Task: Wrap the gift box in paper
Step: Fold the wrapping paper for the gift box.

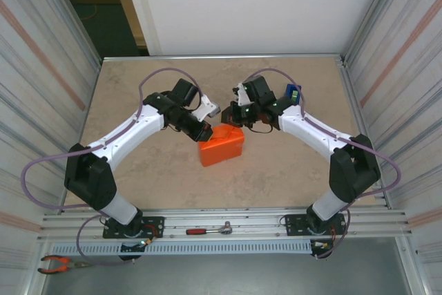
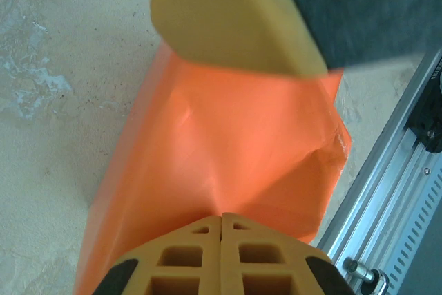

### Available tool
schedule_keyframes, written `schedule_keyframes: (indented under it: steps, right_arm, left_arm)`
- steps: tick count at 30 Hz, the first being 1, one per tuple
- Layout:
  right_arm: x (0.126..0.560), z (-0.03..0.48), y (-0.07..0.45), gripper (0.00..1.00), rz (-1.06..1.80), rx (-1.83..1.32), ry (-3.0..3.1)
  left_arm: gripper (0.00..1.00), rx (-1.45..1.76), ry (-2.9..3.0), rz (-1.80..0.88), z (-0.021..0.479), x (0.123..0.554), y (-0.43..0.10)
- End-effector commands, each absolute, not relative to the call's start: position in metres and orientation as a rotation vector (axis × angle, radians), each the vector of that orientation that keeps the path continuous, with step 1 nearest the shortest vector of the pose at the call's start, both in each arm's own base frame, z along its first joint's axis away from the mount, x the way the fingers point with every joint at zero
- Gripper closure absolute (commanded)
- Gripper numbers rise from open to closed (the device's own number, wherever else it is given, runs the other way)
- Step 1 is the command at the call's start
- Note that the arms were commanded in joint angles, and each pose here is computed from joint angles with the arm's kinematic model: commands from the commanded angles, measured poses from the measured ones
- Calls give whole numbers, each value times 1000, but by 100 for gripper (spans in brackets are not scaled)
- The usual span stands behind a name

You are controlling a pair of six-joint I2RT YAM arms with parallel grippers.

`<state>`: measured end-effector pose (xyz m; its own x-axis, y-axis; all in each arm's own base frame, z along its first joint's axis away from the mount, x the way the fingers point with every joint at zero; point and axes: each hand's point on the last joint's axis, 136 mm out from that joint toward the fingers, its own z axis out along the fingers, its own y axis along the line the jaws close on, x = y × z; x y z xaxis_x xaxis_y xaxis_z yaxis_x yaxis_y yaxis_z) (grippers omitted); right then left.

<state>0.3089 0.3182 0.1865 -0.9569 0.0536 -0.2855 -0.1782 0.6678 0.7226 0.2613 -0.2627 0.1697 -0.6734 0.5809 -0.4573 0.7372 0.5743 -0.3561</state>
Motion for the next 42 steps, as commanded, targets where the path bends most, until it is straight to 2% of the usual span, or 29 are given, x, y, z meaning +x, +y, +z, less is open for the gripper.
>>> schedule_keyframes:
  steps: [1,8,13,16,19,29,42]
  right_arm:
    - [292,176,321,100,1162,-149,2642]
    - [269,152,314,100,1138,-148,2692]
    - [262,138,307,100,1120,-119,2711]
    - [261,134,305,100,1117,-108,2713]
    - [261,132,305,100,1118,-107,2711]
    - [262,128,305,100,1116,-91,2717]
    - [264,128,304,100,1113,-76,2716]
  left_arm:
    - [100,1126,2564,-746,152,251,-258]
    - [100,1073,2550,-806,163,257,-259]
    - [100,854,2452,-1030,207,276,-259]
    - [90,773,2392,-1106,229,283,-259]
    - [90,765,2377,-1167,238,279,-264]
    - [100,826,2422,-1153,209,255,-281]
    - [100,908,2462,-1116,184,235,-280]
